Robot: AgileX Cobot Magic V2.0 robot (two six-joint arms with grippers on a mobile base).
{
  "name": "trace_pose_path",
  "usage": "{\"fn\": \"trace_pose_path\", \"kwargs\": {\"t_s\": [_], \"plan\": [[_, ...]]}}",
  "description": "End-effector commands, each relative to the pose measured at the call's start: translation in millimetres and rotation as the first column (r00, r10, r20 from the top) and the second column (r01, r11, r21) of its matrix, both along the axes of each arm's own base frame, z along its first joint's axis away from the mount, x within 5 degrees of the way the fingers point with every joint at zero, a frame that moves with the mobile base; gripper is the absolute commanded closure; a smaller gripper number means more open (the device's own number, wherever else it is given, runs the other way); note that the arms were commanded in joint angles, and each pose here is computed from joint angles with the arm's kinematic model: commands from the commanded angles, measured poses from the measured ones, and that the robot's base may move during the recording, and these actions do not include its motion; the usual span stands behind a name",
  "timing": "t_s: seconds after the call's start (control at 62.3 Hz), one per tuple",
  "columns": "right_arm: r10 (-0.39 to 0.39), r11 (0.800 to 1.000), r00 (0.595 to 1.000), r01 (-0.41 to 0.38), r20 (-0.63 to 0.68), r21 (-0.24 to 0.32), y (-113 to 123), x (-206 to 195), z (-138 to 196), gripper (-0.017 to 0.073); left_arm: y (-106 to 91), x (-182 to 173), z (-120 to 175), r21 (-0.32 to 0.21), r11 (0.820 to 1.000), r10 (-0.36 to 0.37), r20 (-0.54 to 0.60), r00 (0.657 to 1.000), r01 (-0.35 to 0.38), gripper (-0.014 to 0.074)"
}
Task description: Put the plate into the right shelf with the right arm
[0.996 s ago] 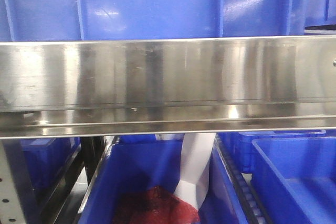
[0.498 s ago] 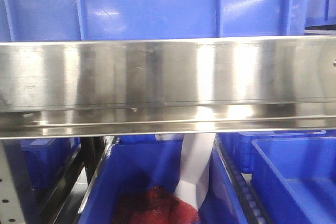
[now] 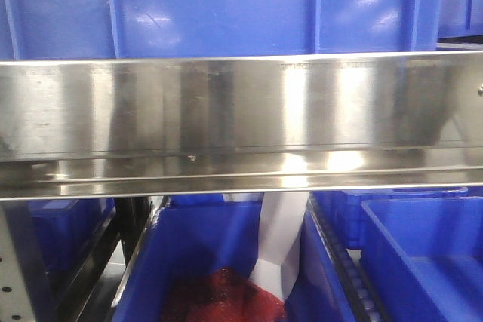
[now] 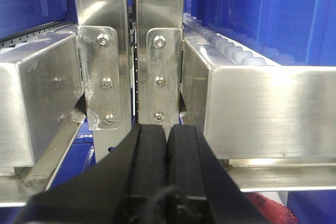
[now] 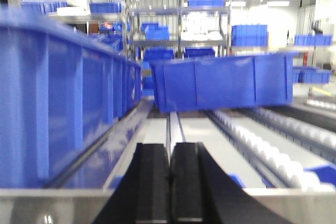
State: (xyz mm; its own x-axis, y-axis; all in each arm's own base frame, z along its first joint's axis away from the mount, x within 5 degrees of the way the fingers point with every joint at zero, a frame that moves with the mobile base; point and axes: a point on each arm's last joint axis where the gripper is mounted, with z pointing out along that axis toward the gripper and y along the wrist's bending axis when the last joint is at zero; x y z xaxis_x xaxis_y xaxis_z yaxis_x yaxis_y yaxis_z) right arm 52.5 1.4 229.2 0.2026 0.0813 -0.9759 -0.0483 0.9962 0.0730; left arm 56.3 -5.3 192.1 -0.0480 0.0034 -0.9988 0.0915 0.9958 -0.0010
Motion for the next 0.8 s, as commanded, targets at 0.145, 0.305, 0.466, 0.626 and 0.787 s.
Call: {"fn": "trace_pose_path", "kwargs": {"t_s": [0.145,0.305,0.466,0.626,0.787], "plan": [[-0.018,1.000,0.997,0.019,0.072,-0.006,-1.2,-0.6,3.8,0.0503,0.0,-0.1,5.5,-0.017,1.000,-0.001,0.084,0.996,0.003,0.0641],[-0.017,1.000,0.999,0.017,0.028,-0.008,-1.0,1.6,-8.7,0.0503,0.0,-0.1,5.5,-0.017,1.000,-0.001,0.084,0.996,0.003,0.0641],[-0.016,0.998,1.000,0.015,-0.013,-0.055,0.0,1.3,-12.7,0.0503,0.0,-0.1,5.5,-0.017,1.000,-0.001,0.084,0.996,0.003,0.0641],[-0.015,0.998,0.999,0.013,-0.031,-0.058,0.1,1.6,-14.4,0.0503,0.0,-0.1,5.5,-0.017,1.000,-0.001,0.084,0.996,0.003,0.0641],[-0.003,1.000,0.999,0.002,-0.045,-0.004,0.2,1.8,-15.5,0.0503,0.0,-0.1,5.5,-0.017,1.000,-0.001,0.084,0.996,0.003,0.0641]]}}
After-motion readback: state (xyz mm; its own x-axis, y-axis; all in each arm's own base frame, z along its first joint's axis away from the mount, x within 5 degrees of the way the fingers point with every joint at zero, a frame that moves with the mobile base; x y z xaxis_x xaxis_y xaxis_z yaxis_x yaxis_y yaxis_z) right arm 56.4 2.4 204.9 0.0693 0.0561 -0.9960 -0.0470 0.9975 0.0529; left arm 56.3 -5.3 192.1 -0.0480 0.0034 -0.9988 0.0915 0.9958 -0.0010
